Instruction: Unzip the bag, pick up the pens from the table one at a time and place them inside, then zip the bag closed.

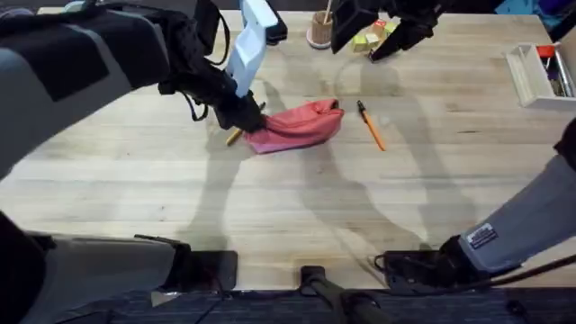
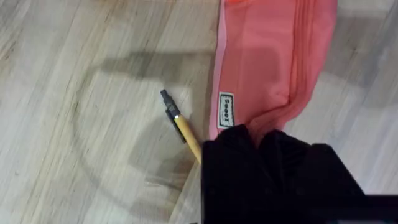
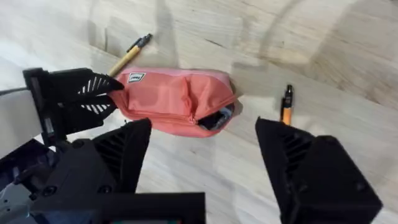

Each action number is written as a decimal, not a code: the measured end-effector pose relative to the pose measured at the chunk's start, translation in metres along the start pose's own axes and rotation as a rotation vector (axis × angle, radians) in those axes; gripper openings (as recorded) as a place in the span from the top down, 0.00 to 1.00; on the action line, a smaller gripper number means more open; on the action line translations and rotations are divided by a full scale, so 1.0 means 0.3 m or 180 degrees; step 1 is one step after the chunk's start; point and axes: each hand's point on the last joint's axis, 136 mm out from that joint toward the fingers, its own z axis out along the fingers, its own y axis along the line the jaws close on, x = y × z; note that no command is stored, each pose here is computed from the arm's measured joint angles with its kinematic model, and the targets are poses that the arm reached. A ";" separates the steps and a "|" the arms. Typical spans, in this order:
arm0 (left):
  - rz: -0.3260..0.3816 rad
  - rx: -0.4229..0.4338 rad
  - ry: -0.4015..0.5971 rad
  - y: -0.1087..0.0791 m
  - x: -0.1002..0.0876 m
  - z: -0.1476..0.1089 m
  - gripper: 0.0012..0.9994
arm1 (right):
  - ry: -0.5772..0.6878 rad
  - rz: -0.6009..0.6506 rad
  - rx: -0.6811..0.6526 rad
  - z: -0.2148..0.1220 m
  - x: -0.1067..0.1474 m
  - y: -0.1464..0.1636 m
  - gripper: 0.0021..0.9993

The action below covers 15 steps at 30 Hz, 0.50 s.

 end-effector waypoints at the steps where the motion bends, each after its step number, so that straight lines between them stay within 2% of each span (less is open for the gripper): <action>1: 0.0000 0.0000 0.0000 0.000 0.000 0.000 0.96 | -0.0001 0.0000 0.0000 0.000 0.000 0.000 0.00; 15: 0.0001 0.0000 -0.0003 0.000 -0.001 0.000 0.96 | -0.0003 0.0035 0.0000 0.000 -0.001 0.000 0.00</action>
